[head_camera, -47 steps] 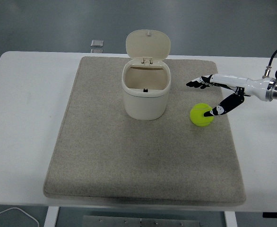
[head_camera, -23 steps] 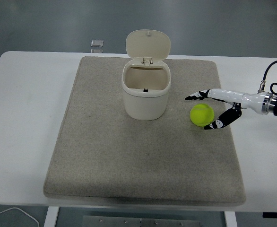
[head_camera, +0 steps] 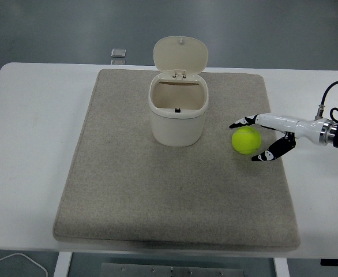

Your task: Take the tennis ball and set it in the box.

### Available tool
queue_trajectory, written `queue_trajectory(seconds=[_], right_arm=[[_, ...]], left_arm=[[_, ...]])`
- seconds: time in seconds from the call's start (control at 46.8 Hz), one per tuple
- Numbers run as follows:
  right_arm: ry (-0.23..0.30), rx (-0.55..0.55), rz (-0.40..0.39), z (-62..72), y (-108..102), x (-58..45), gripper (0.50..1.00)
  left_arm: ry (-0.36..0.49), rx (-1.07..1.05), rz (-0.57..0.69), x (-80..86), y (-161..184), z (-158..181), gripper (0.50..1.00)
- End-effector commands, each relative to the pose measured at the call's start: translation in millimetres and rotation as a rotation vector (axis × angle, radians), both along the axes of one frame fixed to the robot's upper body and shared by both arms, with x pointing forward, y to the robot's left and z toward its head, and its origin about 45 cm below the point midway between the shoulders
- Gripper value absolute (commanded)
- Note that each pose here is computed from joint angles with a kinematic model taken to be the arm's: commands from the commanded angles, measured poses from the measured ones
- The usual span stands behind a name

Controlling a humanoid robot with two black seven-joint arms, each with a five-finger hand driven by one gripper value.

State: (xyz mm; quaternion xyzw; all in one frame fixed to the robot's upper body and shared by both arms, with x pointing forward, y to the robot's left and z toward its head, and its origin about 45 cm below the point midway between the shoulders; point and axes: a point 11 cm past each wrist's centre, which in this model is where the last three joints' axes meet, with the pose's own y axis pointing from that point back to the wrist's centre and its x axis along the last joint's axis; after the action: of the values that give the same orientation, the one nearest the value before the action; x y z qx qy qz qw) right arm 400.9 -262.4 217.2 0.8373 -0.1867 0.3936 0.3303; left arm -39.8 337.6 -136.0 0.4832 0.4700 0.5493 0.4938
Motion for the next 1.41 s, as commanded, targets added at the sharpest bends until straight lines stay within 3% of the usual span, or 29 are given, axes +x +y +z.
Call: queue_trajectory(seconds=[0.0,0.171,0.449,0.556,0.791,0.983,1.389], right_arm=[[-0.001,-0.001,0.006,-1.3,3,0.6,0.76],[-0.003,-0.005,0.002,-1.6,2,2.7,0.697],[-0.002,-0.008,0.002,-1.2,2,3.1,0.658],[-0.009,-0.004,0.002,2.4,3,5.1,0.644],[-0.029,0.019,-0.001,15.2,7,11.6,0.556],[-0.058,0.053,0.003,34.1,11,18.0,0.5],[-0.083,0.185,0.051,88.0,32,30.0,0.5]], left_arm=[[0.0,0.0,0.0,0.0,0,0,0.992],[0.0,0.0,0.0,0.0,0,0,0.992],[0.0,0.0,0.0,0.0,0,0,0.992],[0.0,0.0,0.001,0.0,0,0,0.992],[0.0,0.0,0.0,0.0,0,0,0.992],[0.0,0.0,0.0,0.0,0,0,0.992],[0.0,0.0,0.0,0.0,0,0,0.992]])
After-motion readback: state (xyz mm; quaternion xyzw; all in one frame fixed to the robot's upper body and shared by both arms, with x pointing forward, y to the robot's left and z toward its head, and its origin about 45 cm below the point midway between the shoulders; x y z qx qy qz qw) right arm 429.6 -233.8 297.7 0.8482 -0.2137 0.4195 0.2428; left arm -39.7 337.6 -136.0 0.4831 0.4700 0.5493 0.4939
